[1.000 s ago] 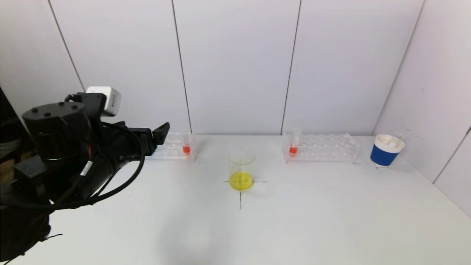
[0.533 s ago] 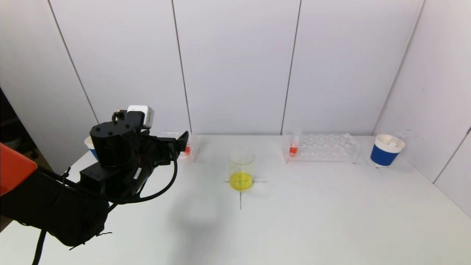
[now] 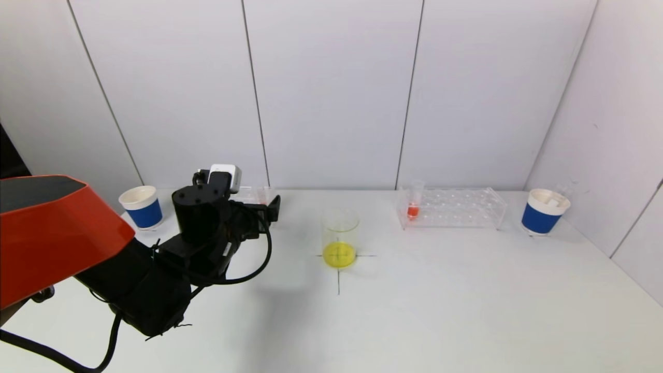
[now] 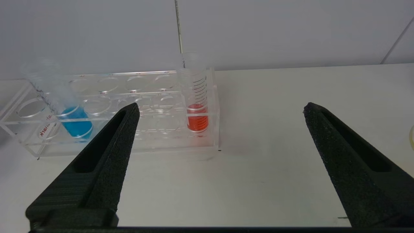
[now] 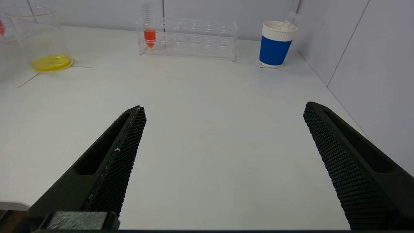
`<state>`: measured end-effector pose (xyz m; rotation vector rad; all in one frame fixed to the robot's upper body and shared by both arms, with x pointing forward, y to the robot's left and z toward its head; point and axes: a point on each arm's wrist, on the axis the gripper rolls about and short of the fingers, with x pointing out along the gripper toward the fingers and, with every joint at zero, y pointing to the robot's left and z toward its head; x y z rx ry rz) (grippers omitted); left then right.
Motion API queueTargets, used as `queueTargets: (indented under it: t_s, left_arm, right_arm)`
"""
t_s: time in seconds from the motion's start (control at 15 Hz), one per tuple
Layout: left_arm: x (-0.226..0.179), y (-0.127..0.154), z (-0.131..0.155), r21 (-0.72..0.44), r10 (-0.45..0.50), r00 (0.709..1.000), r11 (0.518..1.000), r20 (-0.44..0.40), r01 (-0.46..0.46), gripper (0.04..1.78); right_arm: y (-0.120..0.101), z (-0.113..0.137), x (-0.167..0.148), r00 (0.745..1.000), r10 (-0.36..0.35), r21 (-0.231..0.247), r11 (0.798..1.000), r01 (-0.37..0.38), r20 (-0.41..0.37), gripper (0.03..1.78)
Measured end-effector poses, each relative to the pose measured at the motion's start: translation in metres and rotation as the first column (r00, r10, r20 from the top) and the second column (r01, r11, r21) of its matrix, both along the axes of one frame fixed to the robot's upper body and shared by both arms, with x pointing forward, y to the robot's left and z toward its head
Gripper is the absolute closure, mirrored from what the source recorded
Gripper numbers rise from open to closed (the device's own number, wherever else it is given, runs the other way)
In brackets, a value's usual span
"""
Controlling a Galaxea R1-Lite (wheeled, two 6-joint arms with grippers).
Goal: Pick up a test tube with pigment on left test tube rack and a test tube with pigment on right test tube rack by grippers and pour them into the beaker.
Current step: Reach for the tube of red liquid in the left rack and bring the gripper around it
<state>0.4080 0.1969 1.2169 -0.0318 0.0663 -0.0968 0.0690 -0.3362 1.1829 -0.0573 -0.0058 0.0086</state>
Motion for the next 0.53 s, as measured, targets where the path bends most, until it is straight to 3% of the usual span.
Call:
queueTargets:
  t_s: [0.53]
  left_arm:
    - [0.027,-0.011,-0.02,-0.02,0.048,0.999,0.999,0.021,-0.048,0.05]
  right_arm:
    - [0.0,0.0,0.0,1.0,0.0,0.0,1.0,0.0,0.0,0.04]
